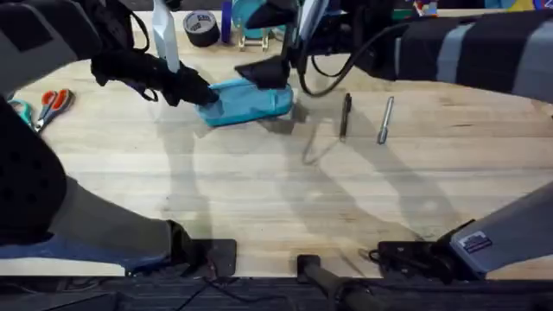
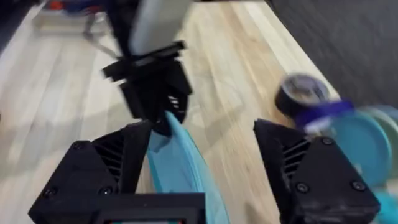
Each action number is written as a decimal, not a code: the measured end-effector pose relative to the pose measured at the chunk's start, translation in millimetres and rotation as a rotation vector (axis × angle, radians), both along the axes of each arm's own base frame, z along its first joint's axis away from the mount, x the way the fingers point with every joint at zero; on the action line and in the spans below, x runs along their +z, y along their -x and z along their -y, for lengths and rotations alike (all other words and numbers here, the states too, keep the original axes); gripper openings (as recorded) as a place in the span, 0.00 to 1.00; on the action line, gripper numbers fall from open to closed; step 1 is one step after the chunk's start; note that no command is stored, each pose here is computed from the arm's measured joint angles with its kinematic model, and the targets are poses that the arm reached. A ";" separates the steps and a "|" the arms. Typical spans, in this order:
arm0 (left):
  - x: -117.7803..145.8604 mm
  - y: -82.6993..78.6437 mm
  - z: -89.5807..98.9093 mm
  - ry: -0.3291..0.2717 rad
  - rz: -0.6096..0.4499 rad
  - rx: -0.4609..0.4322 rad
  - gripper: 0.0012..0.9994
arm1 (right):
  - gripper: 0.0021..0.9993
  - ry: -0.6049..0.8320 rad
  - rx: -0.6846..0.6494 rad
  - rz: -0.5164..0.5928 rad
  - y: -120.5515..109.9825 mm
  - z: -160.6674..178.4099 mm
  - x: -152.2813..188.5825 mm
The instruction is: Unzip the bag, pick up the pens from the table one at a time and place them inside, then zip the bag closed.
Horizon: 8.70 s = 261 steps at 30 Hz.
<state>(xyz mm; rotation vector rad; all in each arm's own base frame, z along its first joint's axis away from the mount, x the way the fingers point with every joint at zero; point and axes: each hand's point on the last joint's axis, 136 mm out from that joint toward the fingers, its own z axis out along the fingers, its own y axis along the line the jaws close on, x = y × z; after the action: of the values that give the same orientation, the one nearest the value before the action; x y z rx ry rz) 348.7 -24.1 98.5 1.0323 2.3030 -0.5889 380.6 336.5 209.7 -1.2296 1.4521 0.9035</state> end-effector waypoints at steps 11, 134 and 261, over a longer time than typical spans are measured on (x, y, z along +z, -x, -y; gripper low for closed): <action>0.0 0.0 0.0 0.000 0.000 0.000 0.04 | 1.00 0.052 -0.381 -0.285 -1.5 53.5 33.8; 0.0 0.1 0.0 0.000 -0.001 0.000 0.04 | 0.03 0.127 -0.934 -1.012 18.5 35.2 -103.6; -3.4 1.7 -9.9 -0.026 -0.015 0.023 0.04 | 0.03 -0.072 -0.660 -0.900 44.2 -92.0 -63.8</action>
<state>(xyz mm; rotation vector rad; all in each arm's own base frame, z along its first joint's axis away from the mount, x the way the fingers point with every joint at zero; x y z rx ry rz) 347.0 -14.2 95.1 1.0154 2.3381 -0.5603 336.4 428.5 145.9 -0.1767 2.2992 1.0579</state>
